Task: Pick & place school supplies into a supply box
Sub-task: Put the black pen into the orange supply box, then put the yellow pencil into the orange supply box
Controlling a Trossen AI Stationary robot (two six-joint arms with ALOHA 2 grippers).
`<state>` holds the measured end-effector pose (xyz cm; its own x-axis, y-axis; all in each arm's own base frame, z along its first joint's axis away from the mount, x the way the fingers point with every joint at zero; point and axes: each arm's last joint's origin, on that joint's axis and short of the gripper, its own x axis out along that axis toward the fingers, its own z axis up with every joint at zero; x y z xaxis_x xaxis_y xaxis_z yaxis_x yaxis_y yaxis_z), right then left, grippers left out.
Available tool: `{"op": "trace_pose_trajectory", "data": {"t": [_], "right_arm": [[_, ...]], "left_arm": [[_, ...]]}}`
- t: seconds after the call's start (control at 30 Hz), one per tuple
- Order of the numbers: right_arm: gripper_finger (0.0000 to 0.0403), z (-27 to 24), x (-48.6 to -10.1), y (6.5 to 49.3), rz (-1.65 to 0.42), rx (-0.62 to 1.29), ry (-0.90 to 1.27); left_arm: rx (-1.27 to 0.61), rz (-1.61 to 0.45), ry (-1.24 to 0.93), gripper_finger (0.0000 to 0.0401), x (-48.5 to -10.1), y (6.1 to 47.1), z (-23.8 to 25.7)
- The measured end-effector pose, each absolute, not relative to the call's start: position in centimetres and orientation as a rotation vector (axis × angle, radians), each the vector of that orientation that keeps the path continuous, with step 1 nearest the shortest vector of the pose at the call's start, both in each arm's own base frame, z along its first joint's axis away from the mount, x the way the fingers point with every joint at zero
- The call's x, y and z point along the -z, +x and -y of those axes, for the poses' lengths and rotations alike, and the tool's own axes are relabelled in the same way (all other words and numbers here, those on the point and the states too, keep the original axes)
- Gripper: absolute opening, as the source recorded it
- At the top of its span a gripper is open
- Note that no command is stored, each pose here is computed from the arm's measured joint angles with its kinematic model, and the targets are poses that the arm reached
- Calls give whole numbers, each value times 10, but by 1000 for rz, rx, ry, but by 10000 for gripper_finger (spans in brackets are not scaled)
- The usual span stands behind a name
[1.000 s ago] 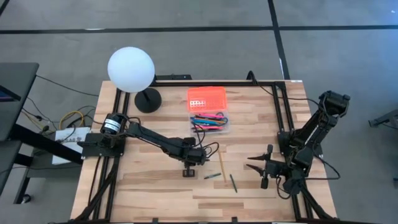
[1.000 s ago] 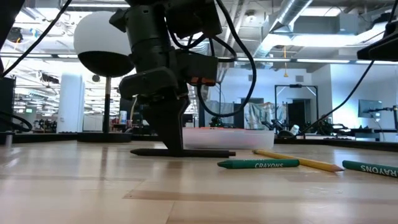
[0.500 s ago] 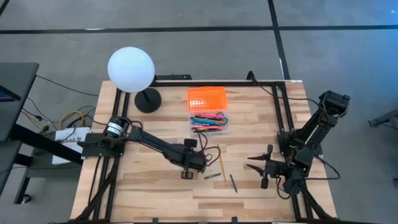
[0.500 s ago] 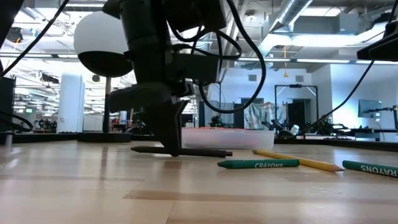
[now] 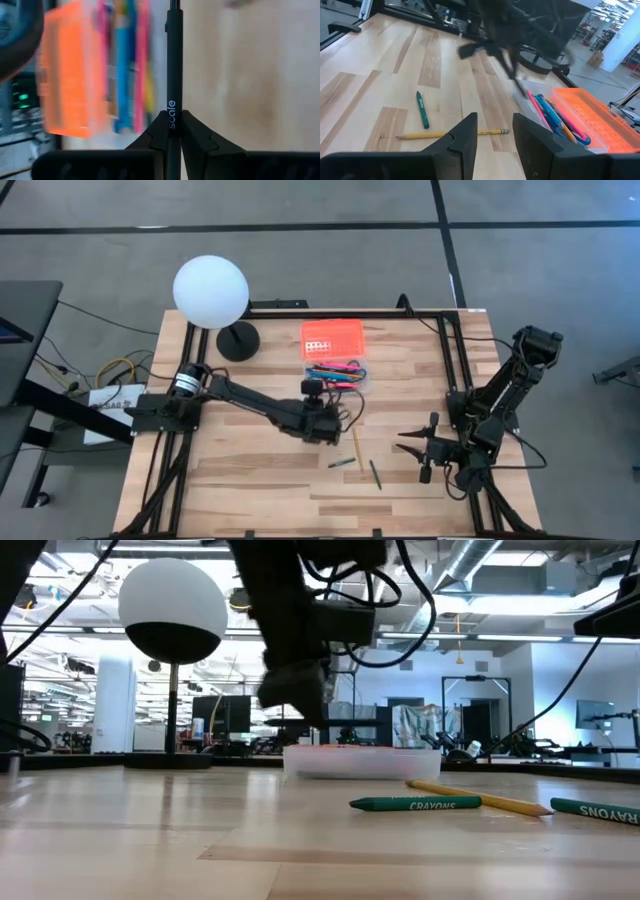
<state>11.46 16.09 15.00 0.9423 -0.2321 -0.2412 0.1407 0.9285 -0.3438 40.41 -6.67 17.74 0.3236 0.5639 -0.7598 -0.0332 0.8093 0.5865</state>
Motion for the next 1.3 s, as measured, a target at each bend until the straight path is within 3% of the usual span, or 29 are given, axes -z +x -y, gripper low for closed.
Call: {"op": "trace_pose_trajectory", "data": {"t": [0.23, 0.47, 0.63, 0.97, 1.3], "right_arm": [[118, -161, -150, 115, -283, 194, -329], [118, -161, -150, 115, -283, 194, -329], [118, -161, -150, 115, -283, 194, -328], [118, -161, -150, 114, -282, 198, -301], [118, -154, -144, 127, -322, 243, -252]], "left_arm": [[-523, -1135, 491, 20, -181, 419, 17], [-456, -1061, 350, 21, -183, 432, -25], [-470, -1074, 321, 47, -183, 430, -40], [-498, -1080, 390, 130, -183, 430, -28], [-384, -1072, 454, 140, -222, 400, 51]]}}
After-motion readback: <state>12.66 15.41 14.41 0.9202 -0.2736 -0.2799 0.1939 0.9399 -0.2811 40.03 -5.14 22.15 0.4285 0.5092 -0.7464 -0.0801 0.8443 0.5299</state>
